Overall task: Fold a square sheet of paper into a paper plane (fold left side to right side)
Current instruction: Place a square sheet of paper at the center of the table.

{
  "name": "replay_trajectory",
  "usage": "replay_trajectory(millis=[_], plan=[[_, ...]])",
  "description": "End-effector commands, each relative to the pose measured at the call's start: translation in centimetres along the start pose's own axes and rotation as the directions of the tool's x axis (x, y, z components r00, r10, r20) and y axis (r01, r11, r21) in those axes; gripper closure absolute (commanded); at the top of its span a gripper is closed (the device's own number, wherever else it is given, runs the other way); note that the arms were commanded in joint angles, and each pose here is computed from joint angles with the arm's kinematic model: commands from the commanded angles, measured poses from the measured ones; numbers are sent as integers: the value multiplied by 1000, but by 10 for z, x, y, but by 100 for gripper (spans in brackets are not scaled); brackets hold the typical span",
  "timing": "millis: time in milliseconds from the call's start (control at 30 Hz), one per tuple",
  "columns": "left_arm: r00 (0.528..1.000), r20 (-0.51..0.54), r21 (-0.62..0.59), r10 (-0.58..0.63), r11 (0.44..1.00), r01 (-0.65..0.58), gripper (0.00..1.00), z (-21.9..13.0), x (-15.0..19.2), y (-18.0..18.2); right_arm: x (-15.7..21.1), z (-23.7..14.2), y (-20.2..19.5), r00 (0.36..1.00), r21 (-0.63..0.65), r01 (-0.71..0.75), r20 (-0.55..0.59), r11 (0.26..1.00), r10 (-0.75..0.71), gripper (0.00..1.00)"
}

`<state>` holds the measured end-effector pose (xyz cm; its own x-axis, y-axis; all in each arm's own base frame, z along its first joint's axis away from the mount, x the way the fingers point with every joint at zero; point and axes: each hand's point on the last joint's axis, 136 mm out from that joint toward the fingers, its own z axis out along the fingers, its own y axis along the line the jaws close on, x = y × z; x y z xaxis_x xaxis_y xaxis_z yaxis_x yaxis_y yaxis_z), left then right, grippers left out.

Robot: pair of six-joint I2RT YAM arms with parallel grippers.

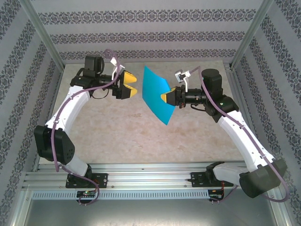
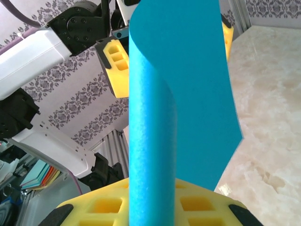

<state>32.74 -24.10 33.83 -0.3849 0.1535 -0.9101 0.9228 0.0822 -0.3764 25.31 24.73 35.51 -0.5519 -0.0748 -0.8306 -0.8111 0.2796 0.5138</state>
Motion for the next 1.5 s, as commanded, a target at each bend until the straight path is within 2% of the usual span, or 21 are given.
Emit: replay_trajectory(millis=[0, 633, 767, 867, 933, 1033, 1133, 1233, 1367, 1467], plan=[[999, 7, -14, 42, 999, -42, 2, 4, -6, -5, -4, 0, 13, 999, -37, 50, -7, 998, -51, 81], [997, -34, 31, 75, 997, -74, 3, 29, -8, -8, 2, 4, 44, 996, -134, 80, -33, 988, -85, 81], [996, -28, 68, 86, 994, -84, 7, 29, -9, -17, 0, 2, 40, 995, -101, 91, -23, 991, -94, 81], [995, -28, 90, 96, 992, -93, 23, 27, -9, -26, -2, 0, 26, 996, -46, 84, -14, 995, -85, 81], [994, -31, 92, 103, 991, -99, 38, 26, -9, -29, -4, -1, 16, 997, -6, 78, -4, 997, -78, 81], [994, -36, 86, 103, 991, -100, 71, 25, -7, -32, -5, -4, 2, 998, 46, 66, 6, 997, -66, 79], [995, -45, 62, 91, 994, -88, 93, 24, -2, -31, -5, -7, -13, 998, 107, 53, 15, 993, -55, 76], [998, -45, 3, 34, 999, -34, 100, 25, 5, -22, -4, -14, -33, 999, 203, 30, 31, 979, -37, 67], [992, -14, -117, -124, 986, 121, 100, 25, 24, 0, 3, -31, -70, 998, 364, -34, 65, 931, 11, 39], [961, 11, -203, -276, 940, 273, 100, 26, 55, 20, 12, -46, -92, 991, 422, -115, 115, 899, 73, 22]])
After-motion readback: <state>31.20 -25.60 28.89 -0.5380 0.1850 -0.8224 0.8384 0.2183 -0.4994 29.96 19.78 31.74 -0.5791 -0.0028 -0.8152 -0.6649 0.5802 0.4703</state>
